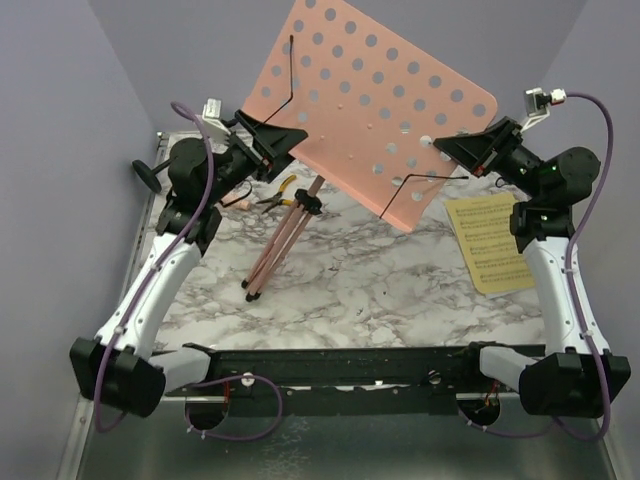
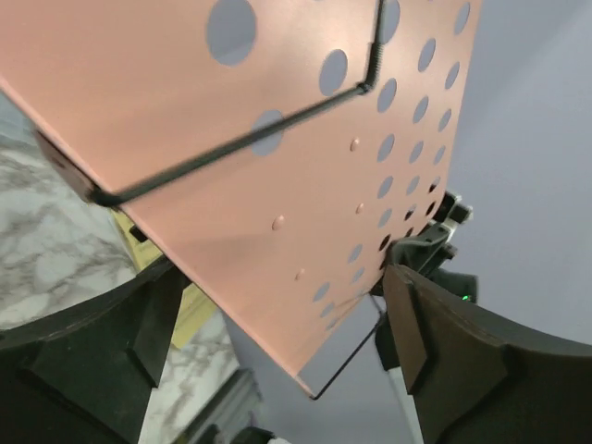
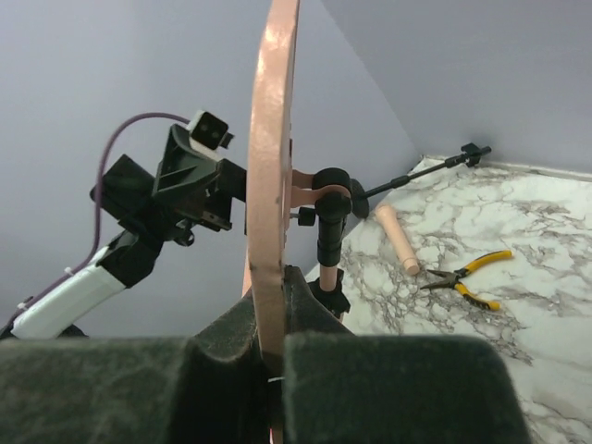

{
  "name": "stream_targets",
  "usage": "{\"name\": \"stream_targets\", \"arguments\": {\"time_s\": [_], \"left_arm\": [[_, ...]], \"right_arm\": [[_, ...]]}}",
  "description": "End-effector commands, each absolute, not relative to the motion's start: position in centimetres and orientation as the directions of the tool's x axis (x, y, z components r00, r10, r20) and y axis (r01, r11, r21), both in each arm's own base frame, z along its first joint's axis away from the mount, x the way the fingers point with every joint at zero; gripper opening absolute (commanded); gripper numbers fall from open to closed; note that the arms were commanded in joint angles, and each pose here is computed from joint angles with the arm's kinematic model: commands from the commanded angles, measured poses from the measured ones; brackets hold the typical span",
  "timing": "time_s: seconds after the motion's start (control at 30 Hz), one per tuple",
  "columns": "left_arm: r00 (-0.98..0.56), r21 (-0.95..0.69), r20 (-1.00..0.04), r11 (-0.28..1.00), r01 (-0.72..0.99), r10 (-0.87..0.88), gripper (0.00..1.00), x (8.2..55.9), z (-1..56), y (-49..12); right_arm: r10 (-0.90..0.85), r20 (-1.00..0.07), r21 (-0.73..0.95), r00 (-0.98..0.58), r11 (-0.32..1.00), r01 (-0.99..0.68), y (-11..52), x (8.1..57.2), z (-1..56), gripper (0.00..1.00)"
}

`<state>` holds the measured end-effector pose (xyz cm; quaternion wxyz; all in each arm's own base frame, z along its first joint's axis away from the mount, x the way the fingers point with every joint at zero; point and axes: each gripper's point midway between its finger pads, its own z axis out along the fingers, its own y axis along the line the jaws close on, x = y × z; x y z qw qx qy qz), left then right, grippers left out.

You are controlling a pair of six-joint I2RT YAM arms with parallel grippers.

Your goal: Set up the instrument practice props

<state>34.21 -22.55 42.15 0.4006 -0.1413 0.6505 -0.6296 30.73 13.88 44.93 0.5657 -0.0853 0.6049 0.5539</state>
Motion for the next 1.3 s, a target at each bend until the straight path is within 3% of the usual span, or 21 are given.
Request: {"name": "stream_targets", "arguments": {"time_s": [0.0,0.13,0.3,0.47,0.63,0.73,1.1,1.2,1.27], "left_arm": [[-0.519,-0.832,-0.554,0.425,0.357,-0.651,0.99,31.3,41.0,-19.6],[-0.453,-0.755,-0.653,0.572,0.321,-0.607,0.99,28.6,37.2,-16.9],[-0.475,-0.745,-0.660,0.592,0.309,-0.583,0.95,26.5,33.7,-16.4],[-0.546,-0.762,-0.636,0.554,0.334,-0.545,0.77,26.3,29.9,-18.1],[-0.489,-0.653,-0.748,0.631,0.419,-0.449,0.63,26.8,29.3,-19.6],[-0.410,-0.559,-0.823,0.689,0.460,-0.394,0.60,26.6,29.9,-21.3],[-0.219,-0.411,-0.911,0.820,0.399,-0.350,0.43,28.3,30.5,-25.0],[-0.223,-0.442,-0.897,0.787,0.431,-0.382,0.45,28.3,31.5,-26.2],[-0.258,-0.508,-0.861,0.723,0.468,-0.438,0.57,27.5,32.9,-27.2]], "right_arm": [[0.440,-0.898,0.243,-0.019,0.458,-0.855,13.5,30.3,51.2,0.01],[0.393,-0.919,0.174,0.026,0.464,-0.868,13.7,30.0,53.3,0.01],[0.351,-0.935,0.117,0.046,0.431,-0.895,14.2,28.7,55.2,0.01],[0.325,-0.944,0.089,0.055,0.411,-0.907,14.6,27.5,55.9,0.00],[0.308,-0.950,0.076,0.052,0.392,-0.917,14.8,26.5,56.7,0.01],[0.306,-0.951,0.077,0.052,0.393,-0.916,14.8,26.0,57.2,0.01],[0.314,-0.946,0.066,0.081,0.432,-0.900,14.7,24.5,59.6,0.01],[0.302,-0.947,0.031,0.108,0.422,-0.906,14.9,23.4,60.3,0.01],[0.296,-0.946,0.003,0.134,0.419,-0.908,15.0,22.9,60.5,0.01]]}}
